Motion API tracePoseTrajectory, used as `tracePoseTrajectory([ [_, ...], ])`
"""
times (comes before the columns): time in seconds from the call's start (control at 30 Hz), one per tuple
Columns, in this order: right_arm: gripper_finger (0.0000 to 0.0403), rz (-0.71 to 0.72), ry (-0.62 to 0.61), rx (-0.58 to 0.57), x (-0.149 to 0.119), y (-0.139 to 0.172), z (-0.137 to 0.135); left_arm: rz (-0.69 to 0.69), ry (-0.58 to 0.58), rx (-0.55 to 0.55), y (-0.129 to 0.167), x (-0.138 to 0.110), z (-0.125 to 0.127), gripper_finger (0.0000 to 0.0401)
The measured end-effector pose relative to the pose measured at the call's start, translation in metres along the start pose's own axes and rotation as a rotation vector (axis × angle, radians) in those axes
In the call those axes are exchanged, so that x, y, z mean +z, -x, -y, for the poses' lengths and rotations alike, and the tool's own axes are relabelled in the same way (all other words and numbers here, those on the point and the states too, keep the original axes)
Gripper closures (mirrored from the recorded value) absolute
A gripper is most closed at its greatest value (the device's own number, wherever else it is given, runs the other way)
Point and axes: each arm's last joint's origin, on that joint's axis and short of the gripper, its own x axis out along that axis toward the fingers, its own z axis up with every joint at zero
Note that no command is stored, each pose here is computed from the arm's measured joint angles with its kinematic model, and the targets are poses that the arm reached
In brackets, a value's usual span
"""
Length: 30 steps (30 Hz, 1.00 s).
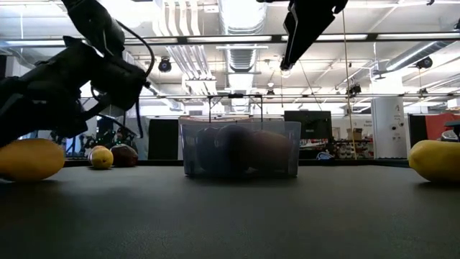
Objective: Sort produce into baskets
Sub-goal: Put the red apple into the top black bin
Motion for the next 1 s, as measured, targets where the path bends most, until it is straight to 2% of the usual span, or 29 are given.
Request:
tracePoseTrajectory([
  [0.07,0.0078,0.001,0.000,0.000,0.000,0.000,0.000,0.013,0.003,-0.035,0.001,0.001,0.004,0.0050],
  [0.37,0.0078,0.002,-0.003,0.000,0.000,0.000,0.000,0.192,-0.038,-0.064,0.016,0.003,0.016,0.0050],
  [0.7,0.0078,0.001,-0.007,0.000,0.000,0.000,0.000,0.255,-0.076,-0.049,0.013,0.008,0.016,0.0061],
  [0.93,0.0078,0.034,-0.018,0.003,-0.004,0.014,0.005,0.599,-0.161,-0.026,0.048,-0.002,0.021,0.0077],
  [1.0,0.0078,0.060,-0.031,-0.001,-0.005,0.021,0.008,0.671,-0.186,-0.092,0.066,-0.013,0.020,0.0077],
])
